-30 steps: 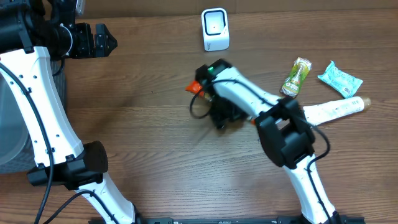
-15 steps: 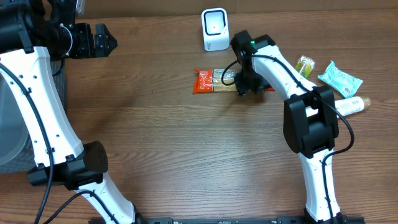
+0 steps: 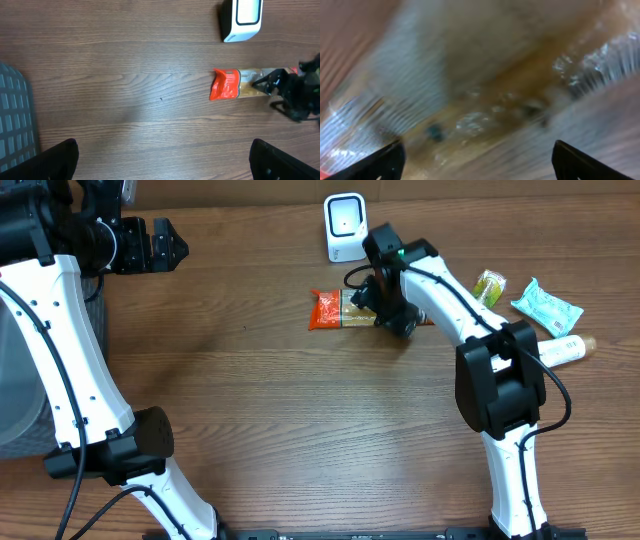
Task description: Scan the item barcode
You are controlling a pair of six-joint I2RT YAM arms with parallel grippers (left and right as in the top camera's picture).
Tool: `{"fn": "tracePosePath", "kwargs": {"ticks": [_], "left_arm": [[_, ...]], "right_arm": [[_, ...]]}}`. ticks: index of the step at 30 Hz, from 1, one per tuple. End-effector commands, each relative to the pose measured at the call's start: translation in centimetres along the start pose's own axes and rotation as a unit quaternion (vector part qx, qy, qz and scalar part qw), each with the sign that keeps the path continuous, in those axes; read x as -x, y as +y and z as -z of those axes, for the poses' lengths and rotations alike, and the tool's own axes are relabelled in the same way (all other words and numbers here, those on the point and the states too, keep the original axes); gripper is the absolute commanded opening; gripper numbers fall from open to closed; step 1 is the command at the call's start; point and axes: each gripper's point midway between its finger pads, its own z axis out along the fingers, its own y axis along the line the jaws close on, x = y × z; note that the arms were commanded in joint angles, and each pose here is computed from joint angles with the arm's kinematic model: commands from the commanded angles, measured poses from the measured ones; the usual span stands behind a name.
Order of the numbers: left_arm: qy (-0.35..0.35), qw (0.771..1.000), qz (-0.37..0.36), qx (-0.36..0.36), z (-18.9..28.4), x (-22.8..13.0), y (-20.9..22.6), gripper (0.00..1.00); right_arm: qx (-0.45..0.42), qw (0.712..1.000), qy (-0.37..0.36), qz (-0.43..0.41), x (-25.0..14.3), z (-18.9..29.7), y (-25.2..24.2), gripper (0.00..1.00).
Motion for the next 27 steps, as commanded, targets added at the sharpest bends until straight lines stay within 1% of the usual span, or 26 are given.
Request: {"fn": "tracePosePath", "kwargs": {"ticks": [1,7,8,9,11,13,14,15,16,17,18,22,25,27], "left_arm": [[0.004,1.000,-0.003,-0.009,-0.5,0.0,-0.4,1.00],[0.004,1.000,-0.003,-0.009,-0.5,0.0,-0.4,1.00],[0.004,1.000,-0.003,-0.009,-0.5,0.0,-0.4,1.00],[0.004,1.000,-0.003,-0.009,-0.5,0.0,-0.4,0.99],[0.004,1.000,-0.003,-0.009,-0.5,0.0,-0.4,0.99],[0.004,1.000,-0.003,-0.009,-0.5,0.0,-0.4,1.00],[0.004,1.000,-0.003,-0.009,-0.5,0.0,-0.4,1.00],[0.004,1.000,-0.003,-0.009,-0.5,0.0,-0.4,1.00],[0.004,1.000,-0.003,-0.009,-0.5,0.0,-0.4,1.00],[0.004,1.000,-0.003,-0.009,-0.5,0.0,-0.4,1.00],[0.004,1.000,-0.003,-0.009,-0.5,0.0,-0.4,0.99],[0.004,1.000,-0.003,-0.009,-0.5,0.0,-0.4,1.00],[0.004,1.000,-0.003,-0.009,-0.5,0.0,-0.4,0.99],[0.004,1.000,-0.003,-0.009,-0.5,0.0,-0.4,1.00]], "right_arm": [[-0.008,0.980,-0.039,-0.196,0.7,-0.5,-1.4,0.94],[0.043,0.978,-0.051,-0.198,1.3,-3.4,-0.4,0.94],[0.046,0.979,-0.051,-0.193,1.3,-3.7,-0.4,0.93],[0.043,0.979,-0.051,-0.190,1.1,-3.9,-0.6,0.90],[0.032,0.986,-0.049,-0.158,0.8,-4.3,-1.1,0.68],[0.026,0.994,-0.041,-0.102,0.1,-4.5,-1.3,0.50],[0.026,0.996,-0.033,-0.077,-0.2,-4.6,-1.2,0.35],[0.031,0.998,-0.020,-0.043,-0.9,-4.6,-1.0,0.24],[0.035,0.999,-0.010,-0.021,-1.3,-4.6,-0.8,0.14],[0.040,0.999,0.005,0.004,-1.9,-4.6,-0.6,0.06],[0.044,0.999,0.016,0.020,-2.3,-4.6,-0.4,0.04],[0.077,0.990,0.078,0.092,-4.6,-4.2,0.5,0.04],[0.109,0.970,0.151,0.158,-7.4,-3.3,0.7,0.04],[0.108,0.953,0.204,0.195,-9.4,-2.6,-0.5,0.04]]}}
